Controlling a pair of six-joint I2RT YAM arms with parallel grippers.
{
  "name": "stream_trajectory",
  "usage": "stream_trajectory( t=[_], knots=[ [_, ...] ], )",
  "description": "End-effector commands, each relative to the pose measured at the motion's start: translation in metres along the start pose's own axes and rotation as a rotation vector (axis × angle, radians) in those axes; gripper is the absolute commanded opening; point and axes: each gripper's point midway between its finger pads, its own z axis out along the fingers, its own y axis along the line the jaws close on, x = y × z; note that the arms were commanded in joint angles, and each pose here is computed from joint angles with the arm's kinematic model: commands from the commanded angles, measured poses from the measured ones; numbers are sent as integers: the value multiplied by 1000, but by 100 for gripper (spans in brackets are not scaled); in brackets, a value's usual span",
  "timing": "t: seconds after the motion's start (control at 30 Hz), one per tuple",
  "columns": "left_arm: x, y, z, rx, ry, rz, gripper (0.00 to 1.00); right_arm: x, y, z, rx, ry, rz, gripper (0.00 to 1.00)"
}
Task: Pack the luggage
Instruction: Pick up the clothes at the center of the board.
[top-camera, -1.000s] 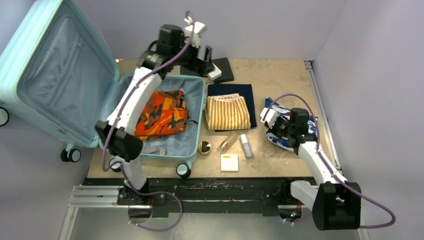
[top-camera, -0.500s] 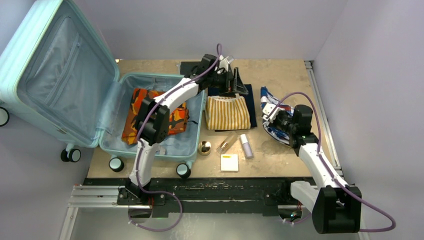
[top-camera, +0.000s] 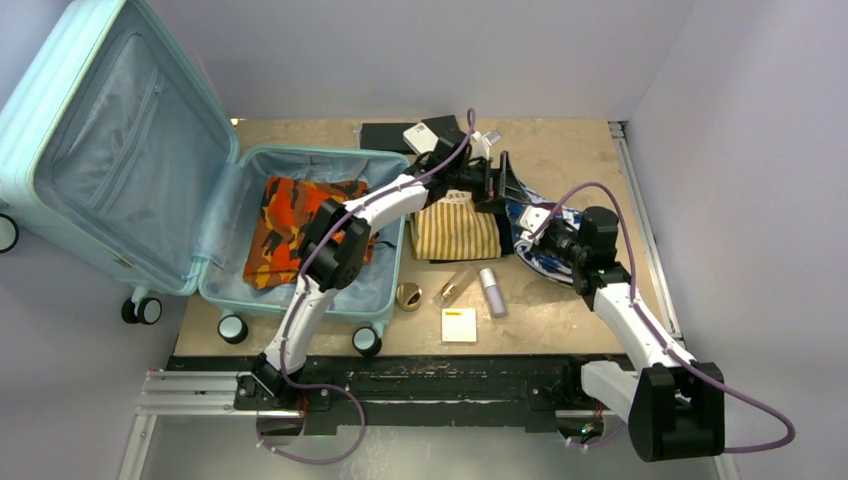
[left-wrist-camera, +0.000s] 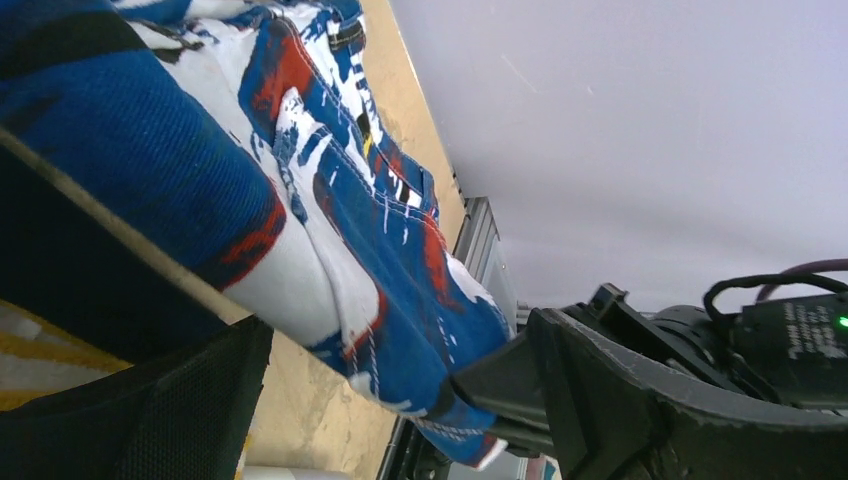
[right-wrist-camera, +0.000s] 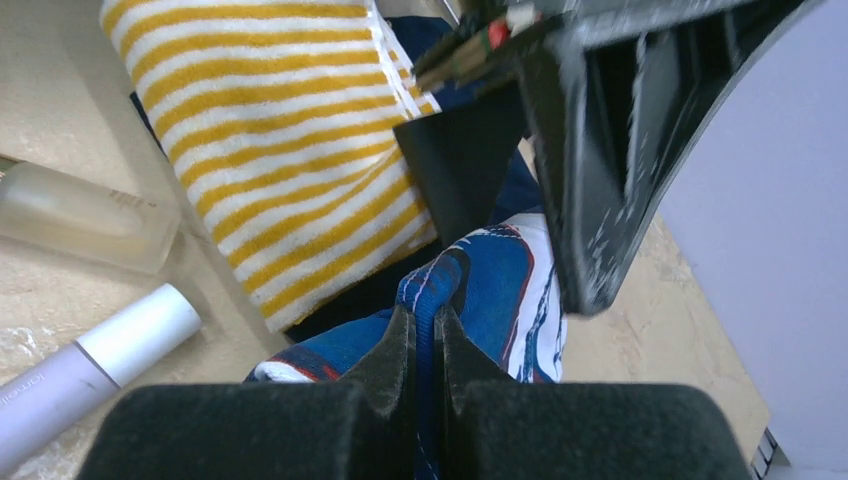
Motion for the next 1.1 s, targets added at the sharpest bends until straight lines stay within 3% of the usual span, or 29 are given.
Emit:
stream_trajectory(
  t=[0.0,0.47,0.57,0.6,0.67,0.7,0.73,0.8,0.83,1.07],
  knots=[
    [-2,-13,9,45,-8,22,99,-42,-23,2,55,-141,-109,0],
    [22,-6,31,63,47,26,99,-54,-2,13,33,-189,-139,0],
    [24,-12,30,100,56,50,77,-58,-9,13,64,-191,-130,0],
    [24,-15,29,109,55,55,68,-58,-11,12,68,-184,-122,5],
    [22,-23,25,126,49,74,42,-60,-13,10,62,-169,-111,38],
    [21,-28,23,134,44,82,25,-63,-12,9,45,-170,-97,57],
    [20,-33,22,135,40,95,2,-65,-14,8,47,-161,-78,71],
    [16,-41,18,121,25,124,0,-68,-18,3,49,-136,-59,87],
    [13,-46,15,122,18,149,0,-69,-19,1,48,-125,-51,90],
    [-6,-68,-16,-17,-45,333,0,-92,-21,-31,-25,-102,14,99]
  ],
)
